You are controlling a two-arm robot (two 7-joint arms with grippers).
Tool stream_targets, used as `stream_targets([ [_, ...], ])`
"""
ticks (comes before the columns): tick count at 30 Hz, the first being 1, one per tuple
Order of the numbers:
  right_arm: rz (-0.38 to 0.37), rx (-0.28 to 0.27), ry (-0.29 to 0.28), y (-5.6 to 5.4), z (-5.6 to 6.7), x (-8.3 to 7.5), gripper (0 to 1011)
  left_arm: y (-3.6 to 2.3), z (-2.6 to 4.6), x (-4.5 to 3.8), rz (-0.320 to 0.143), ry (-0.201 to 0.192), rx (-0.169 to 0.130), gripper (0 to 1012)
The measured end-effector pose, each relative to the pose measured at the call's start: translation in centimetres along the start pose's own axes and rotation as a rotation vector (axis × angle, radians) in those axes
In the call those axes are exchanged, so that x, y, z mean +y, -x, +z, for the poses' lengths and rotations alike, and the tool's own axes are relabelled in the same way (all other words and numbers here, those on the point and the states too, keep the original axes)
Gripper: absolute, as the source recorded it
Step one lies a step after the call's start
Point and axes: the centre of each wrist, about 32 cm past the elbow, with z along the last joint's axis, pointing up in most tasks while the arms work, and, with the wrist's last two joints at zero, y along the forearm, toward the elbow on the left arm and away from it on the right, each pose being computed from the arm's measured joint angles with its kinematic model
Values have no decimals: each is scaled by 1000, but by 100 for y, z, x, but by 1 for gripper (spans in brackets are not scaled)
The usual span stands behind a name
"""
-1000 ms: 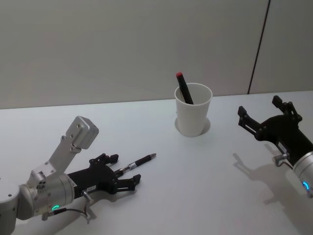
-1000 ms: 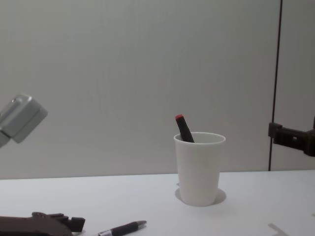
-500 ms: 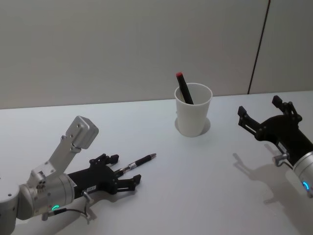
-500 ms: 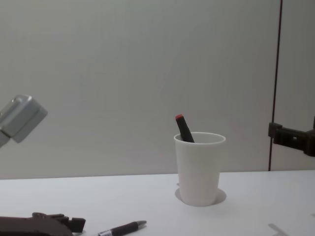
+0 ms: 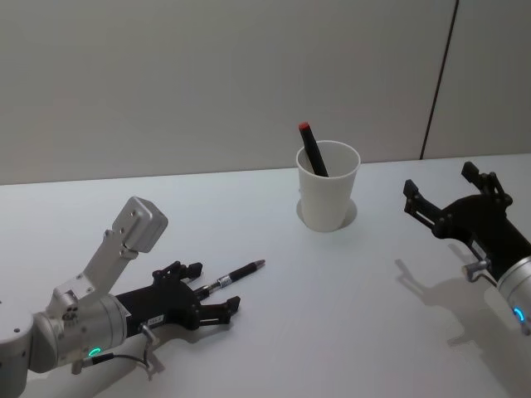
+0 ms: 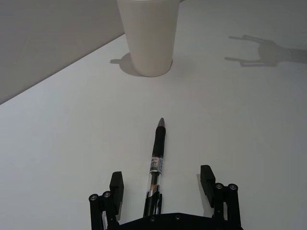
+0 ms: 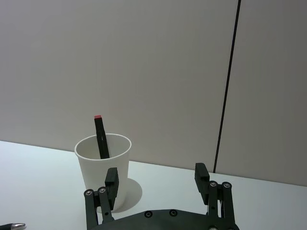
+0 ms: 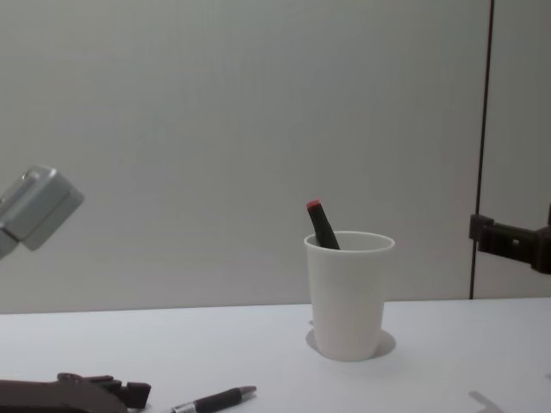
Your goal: Place the pen into the pen holder.
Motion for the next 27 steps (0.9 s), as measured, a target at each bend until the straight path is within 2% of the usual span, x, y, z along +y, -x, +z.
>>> stream_targets([
  [27, 0, 0, 0, 0, 0, 0, 1001, 3, -1, -12, -6, -1, 4, 1001],
])
